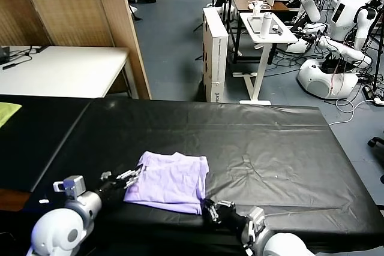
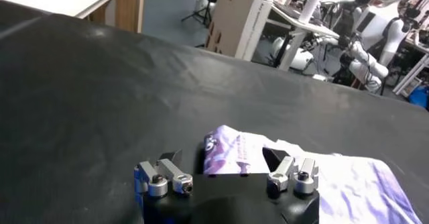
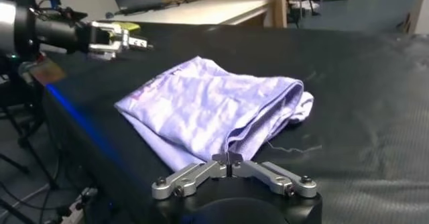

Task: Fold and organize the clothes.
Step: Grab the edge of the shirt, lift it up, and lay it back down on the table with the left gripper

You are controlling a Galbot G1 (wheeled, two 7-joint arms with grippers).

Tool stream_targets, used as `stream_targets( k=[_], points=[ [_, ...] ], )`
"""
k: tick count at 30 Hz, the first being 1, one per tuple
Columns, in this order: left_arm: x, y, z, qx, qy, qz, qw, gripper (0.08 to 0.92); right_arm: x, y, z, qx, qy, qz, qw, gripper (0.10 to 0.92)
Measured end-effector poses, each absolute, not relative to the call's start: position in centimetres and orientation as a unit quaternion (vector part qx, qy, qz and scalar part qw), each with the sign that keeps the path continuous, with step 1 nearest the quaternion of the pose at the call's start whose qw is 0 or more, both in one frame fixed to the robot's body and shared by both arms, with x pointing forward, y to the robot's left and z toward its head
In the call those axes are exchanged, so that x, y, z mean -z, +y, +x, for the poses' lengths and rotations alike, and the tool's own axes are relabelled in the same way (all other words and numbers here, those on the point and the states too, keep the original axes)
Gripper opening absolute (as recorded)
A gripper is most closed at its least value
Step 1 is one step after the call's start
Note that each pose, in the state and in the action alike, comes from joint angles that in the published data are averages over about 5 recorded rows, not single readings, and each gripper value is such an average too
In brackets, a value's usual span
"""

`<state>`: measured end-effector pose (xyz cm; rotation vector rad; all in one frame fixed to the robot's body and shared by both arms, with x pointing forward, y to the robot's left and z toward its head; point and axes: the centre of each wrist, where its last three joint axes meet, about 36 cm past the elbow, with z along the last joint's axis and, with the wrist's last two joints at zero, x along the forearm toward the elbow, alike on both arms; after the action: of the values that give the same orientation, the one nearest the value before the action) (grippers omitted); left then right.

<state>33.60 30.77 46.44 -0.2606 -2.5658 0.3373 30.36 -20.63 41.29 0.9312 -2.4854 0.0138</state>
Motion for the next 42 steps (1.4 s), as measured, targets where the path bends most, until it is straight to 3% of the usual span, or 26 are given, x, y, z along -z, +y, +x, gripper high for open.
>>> stream_targets(
  k=[9,12,27,42],
  points=[
    [-45.3,31.2,33.7,-0.141,-0.953,-0.101,0.250,0.907,-43.7,-22.5,29.9,0.002,-0.926,0.318,0.203,0.777],
    [-44.5,31.3,33.5,-0.146,-0.954,-0.099,0.243,0.907,-44.3,-23.0,29.9,0.004,-0.933,0.303,0.194,0.882],
    [-40.5,30.7,32.3,-0.207,-0.953,-0.082,0.205,0.907,-45.1,-24.6,30.2,0.027,-0.949,0.256,0.180,0.907],
    [-38.3,29.6,31.9,-0.237,-0.945,-0.073,0.213,0.907,-45.1,-25.1,29.7,0.026,-0.951,0.246,0.184,0.907]
  ],
)
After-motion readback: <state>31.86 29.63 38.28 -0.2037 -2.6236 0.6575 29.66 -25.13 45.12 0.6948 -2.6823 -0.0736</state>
